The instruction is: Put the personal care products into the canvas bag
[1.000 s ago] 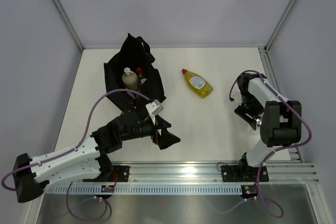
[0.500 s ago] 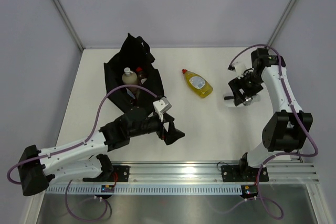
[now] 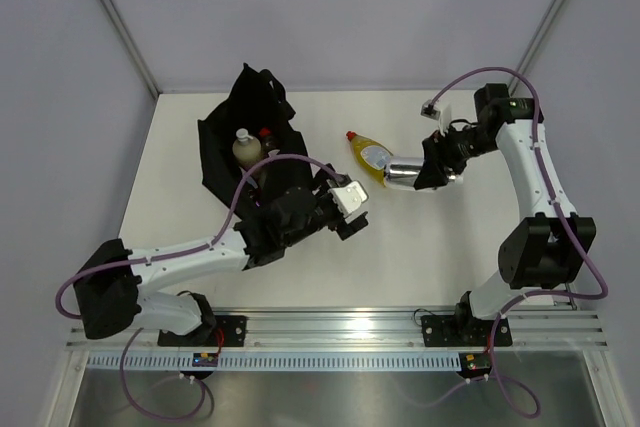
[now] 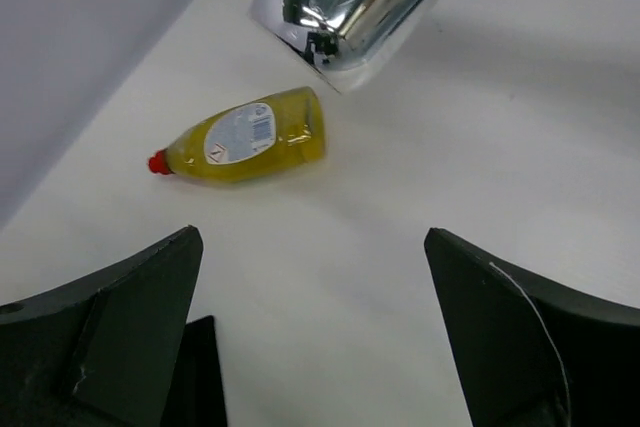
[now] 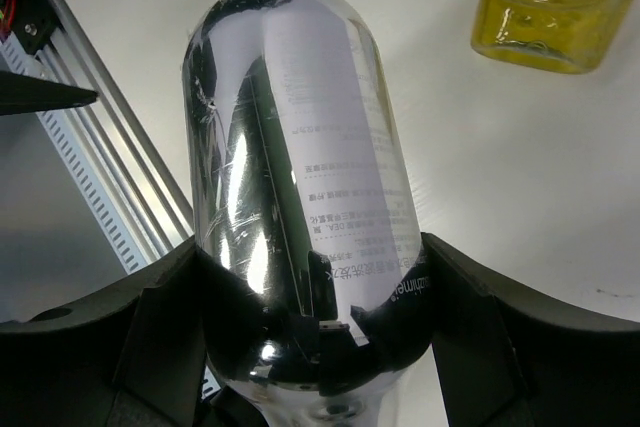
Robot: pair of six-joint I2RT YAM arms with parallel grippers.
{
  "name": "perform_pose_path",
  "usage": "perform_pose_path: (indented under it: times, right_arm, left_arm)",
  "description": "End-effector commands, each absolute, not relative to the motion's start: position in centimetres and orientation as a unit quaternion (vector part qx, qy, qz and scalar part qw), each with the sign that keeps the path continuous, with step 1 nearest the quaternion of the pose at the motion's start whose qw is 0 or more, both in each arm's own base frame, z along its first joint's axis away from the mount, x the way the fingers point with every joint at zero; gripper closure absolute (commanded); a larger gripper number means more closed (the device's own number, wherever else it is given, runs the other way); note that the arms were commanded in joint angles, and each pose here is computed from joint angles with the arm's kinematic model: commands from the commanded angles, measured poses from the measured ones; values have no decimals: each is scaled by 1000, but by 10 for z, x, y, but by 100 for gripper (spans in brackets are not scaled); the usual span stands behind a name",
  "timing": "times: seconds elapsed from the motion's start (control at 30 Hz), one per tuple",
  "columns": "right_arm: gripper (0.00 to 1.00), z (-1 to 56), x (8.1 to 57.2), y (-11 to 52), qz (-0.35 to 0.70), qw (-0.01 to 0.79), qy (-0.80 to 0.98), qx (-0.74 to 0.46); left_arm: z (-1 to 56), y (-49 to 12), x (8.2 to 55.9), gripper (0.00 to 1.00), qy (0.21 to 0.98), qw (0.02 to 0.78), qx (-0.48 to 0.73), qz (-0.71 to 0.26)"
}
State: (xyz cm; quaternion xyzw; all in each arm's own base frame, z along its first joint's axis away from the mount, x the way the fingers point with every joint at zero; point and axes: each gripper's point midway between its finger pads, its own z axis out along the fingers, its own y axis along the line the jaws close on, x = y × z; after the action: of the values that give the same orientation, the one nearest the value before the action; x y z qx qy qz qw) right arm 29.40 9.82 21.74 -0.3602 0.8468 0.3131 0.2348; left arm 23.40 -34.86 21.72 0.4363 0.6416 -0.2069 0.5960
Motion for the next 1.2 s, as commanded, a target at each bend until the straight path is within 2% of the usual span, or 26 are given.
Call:
perform_pose_path:
  times: [0.0, 0.23, 0.6, 0.7, 0.73, 0.87, 0.97, 1.03, 1.07, 1.1, 1.17]
  right_arm:
    - [100, 246, 236, 134, 423, 176, 816, -352]
    - [100, 248, 228, 158, 448, 160, 793, -381]
    - [100, 247, 217, 182, 480, 132, 767, -405]
    - [100, 246, 218, 182, 483, 127, 767, -402]
    - [100, 246, 219, 183, 484, 126, 767, -402]
    - [100, 247, 217, 185, 491, 122, 763, -402]
    - [99, 246, 216, 187, 499, 115, 761, -399]
    - [99, 245, 212, 190, 502, 108, 758, -402]
    - [99, 245, 211, 191, 501, 107, 757, -405]
    - [99, 244, 208, 193, 501, 102, 756, -410]
    - [99, 244, 205, 194, 501, 101, 753, -414]
  left_arm:
    - [272, -361, 266, 1, 560, 686, 447, -126]
    - [262, -388, 266, 1, 528, 669, 510, -116]
    - [247, -408, 260, 2, 522, 647, 535, -149]
    - [239, -411, 254, 8, 525, 631, 548, -162]
    - [235, -414, 250, 14, 523, 622, 557, -172]
    - [229, -416, 248, 25, 533, 607, 561, -179]
    - [227, -419, 245, 28, 532, 599, 569, -188]
    - [222, -424, 240, 26, 526, 586, 584, -196]
    - [221, -425, 241, 12, 521, 586, 591, -191]
    - [220, -424, 242, 6, 520, 588, 592, -183]
    - [219, -424, 244, 1, 509, 592, 601, -169]
